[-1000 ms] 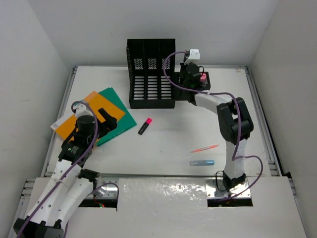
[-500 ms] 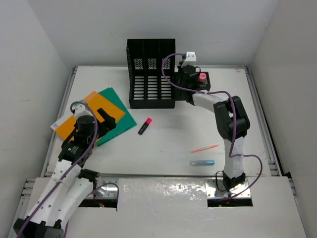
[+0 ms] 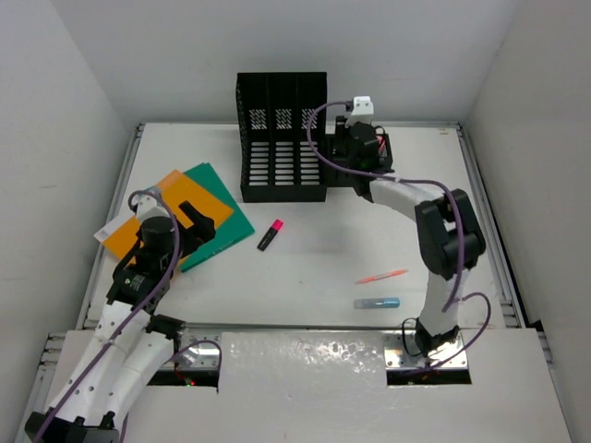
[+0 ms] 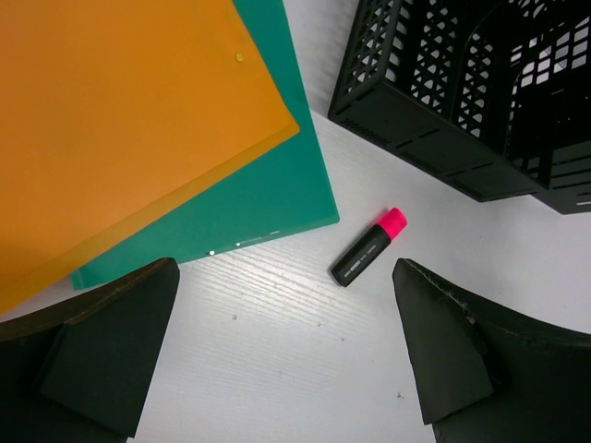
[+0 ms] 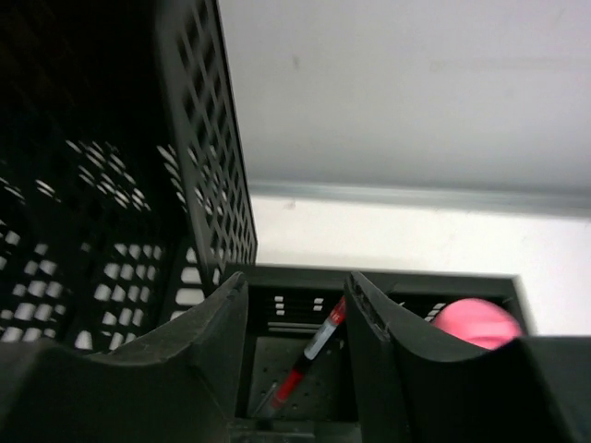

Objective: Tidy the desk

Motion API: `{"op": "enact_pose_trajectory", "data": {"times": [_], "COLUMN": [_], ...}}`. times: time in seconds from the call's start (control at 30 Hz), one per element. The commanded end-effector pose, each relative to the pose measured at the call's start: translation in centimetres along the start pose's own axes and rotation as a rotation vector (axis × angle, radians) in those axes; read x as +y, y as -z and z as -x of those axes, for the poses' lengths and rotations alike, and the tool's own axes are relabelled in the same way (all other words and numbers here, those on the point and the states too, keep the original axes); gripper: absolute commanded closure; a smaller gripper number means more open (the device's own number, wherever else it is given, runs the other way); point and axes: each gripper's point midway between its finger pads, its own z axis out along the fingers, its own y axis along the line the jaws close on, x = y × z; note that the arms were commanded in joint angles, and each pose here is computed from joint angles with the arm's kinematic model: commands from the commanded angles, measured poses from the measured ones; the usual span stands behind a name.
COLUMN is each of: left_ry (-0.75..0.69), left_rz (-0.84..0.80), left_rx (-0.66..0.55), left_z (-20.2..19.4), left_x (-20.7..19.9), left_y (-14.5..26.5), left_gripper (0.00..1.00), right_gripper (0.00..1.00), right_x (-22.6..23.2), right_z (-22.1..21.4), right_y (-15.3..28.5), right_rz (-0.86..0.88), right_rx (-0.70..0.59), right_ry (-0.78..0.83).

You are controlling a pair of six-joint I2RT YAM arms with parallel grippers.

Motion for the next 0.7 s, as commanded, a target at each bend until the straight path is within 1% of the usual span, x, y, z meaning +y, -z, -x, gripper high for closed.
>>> {"op": "enact_pose_trajectory", "data": {"times": [0.0, 0.03, 0.07, 0.13, 0.17, 0.2, 0.23, 0.27, 0.3, 0.33, 0.37, 0.4, 0.43, 0.47, 0.53, 0.57, 0.6, 0.63, 0.67], "left_ry": [0.018, 0.018, 0.017, 0.018, 0.015, 0.015, 0.015, 0.013, 0.013, 0.014, 0.015, 0.014, 0.013, 0.011, 0.010, 0.004, 0.003, 0.001, -0.005], "left_rz": [-0.016, -0.018, -0.023, -0.030, -0.029, -0.031, -0.031, -0.031, -0.032, -0.033, -0.034, -0.035, -0.039, -0.042, -0.056, -0.065, -0.068, -0.079, -0.081], "left_rx": [-0.023, -0.027, -0.025, -0.025, -0.023, -0.022, -0.022, -0.023, -0.024, -0.026, -0.027, -0.030, -0.025, -0.025, -0.023, -0.022, -0.020, -0.009, -0.002], "left_z": [0.4, 0.5, 0.5, 0.5, 0.5, 0.4, 0.4, 0.5, 0.5, 0.5, 0.5, 0.6, 0.5, 0.5, 0.4, 0.4, 0.4, 0.2, 0.1], "left_x": [-0.3, -0.4, -0.4, -0.6, -0.5, -0.6, -0.6, -0.6, -0.6, -0.6, -0.6, -0.7, -0.7, -0.8, -1.0, -1.2, -1.2, -1.4, -1.5], "left_y": [0.3, 0.3, 0.4, 0.4, 0.4, 0.3, 0.3, 0.3, 0.3, 0.3, 0.3, 0.3, 0.3, 0.3, 0.3, 0.3, 0.2, 0.1, 0.0], "left_gripper": [0.02, 0.02, 0.02, 0.02, 0.02, 0.02, 0.02, 0.02, 0.02, 0.02, 0.02, 0.02, 0.02, 0.02, 0.02, 0.02, 0.02, 0.02, 0.02], "right_gripper": [0.55, 0.53, 0.52, 0.50, 0.50, 0.49, 0.49, 0.49, 0.49, 0.51, 0.51, 0.51, 0.52, 0.52, 0.53, 0.53, 0.52, 0.52, 0.52], "right_x": [-0.3, 0.2, 0.2, -0.1, -0.5, -1.5, -1.9, -4.1, -5.6, -7.1, -9.8, -11.0, -12.1, -12.9, -13.4, -13.7, -13.2, -13.2, -13.5], "right_z": [10.5, 11.3, 10.5, 12.2, 10.0, 10.2, 9.2, 7.3, 3.5, 2.5, 1.6, -1.3, -2.4, -3.7, -7.0, -8.5, -10.2, -11.1, -12.5], "right_y": [3.3, 3.9, 4.6, 6.7, 7.7, 9.3, 10.4, 11.6, 13.2, 14.5, 16.9, 18.7, 20.2, 22.5, 25.1, 27.1, 28.2, 29.3, 31.3], "right_rz": [0.038, 0.078, 0.094, 0.114, 0.112, 0.081, 0.077, -0.036, -0.123, -0.191, -0.329, -0.387, -0.449, -0.517, -0.580, -0.619, -0.663, -0.703, -0.794], "right_rx": [-0.211, -0.210, -0.146, -0.110, -0.001, 0.023, 0.066, 0.124, 0.196, 0.213, 0.236, 0.296, 0.324, 0.358, 0.429, 0.490, 0.523, 0.560, 0.606], "right_ry": [-0.008, 0.005, 0.031, 0.020, 0.044, 0.009, -0.003, -0.014, -0.058, -0.070, -0.099, -0.108, -0.134, -0.222, -0.320, -0.357, -0.484, -0.523, -0.590]}}
